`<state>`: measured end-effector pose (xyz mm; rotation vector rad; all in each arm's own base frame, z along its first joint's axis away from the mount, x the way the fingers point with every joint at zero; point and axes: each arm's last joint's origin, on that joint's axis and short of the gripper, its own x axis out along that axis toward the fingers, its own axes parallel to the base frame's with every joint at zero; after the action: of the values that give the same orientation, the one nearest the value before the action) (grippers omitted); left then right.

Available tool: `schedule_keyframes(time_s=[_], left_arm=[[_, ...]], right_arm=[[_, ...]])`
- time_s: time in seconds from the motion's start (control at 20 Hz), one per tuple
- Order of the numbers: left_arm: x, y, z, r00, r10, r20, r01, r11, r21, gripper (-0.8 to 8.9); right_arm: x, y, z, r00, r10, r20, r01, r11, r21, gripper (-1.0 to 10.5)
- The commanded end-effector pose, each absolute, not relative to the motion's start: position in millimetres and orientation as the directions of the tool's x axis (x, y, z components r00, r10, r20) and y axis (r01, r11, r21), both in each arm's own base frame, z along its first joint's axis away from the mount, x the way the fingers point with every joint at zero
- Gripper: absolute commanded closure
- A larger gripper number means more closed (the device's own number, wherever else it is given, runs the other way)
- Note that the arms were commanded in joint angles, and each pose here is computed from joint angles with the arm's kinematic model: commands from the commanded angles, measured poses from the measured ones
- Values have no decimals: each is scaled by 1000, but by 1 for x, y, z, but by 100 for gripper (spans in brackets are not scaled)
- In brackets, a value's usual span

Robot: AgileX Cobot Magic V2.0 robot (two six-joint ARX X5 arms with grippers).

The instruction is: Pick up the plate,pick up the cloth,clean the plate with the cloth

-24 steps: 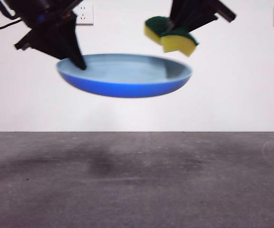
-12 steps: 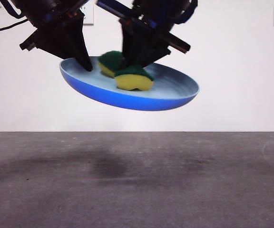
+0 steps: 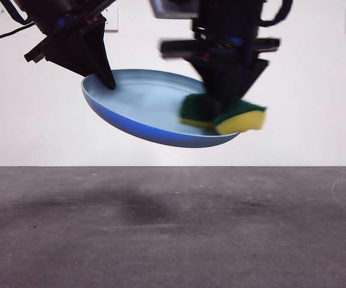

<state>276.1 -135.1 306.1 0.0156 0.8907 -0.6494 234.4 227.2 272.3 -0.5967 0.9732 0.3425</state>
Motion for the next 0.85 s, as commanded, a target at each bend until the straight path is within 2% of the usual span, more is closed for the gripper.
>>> schedule_keyframes(time_s=[0.05, 0.2, 0.3, 0.45, 0.55, 0.7, 0.85], left_arm=[[275, -136, 307, 433, -549, -715, 553, 788, -270, 821], [274, -136, 307, 422, -556, -716, 570, 777, -267, 821], [274, -137, 307, 410, -572, -710, 582, 764, -280, 821], [274, -138, 308, 406, -587, -700, 591, 753, -288, 821], [275, -138, 308, 410, -588, -697, 592, 753, -287, 821], [275, -138, 309, 416, -593, -689, 596, 750, -286, 821], [277, -139, 311, 431, -600, -674, 602, 748, -280, 821]], right_arm=[[248, 223, 270, 578, -10, -816, -465, 818, -339, 958], [261, 226, 276, 648, 68, -759, -427, 857, -287, 958], [266, 230, 280, 661, 159, -733, -449, 867, -217, 958], [268, 242, 287, 572, 446, -689, -592, 805, 30, 958], [262, 250, 288, 450, 589, -671, -683, 711, 166, 958], [252, 255, 285, 342, 630, -698, -729, 646, 226, 958], [239, 252, 276, 254, 557, -791, -750, 630, 203, 958]])
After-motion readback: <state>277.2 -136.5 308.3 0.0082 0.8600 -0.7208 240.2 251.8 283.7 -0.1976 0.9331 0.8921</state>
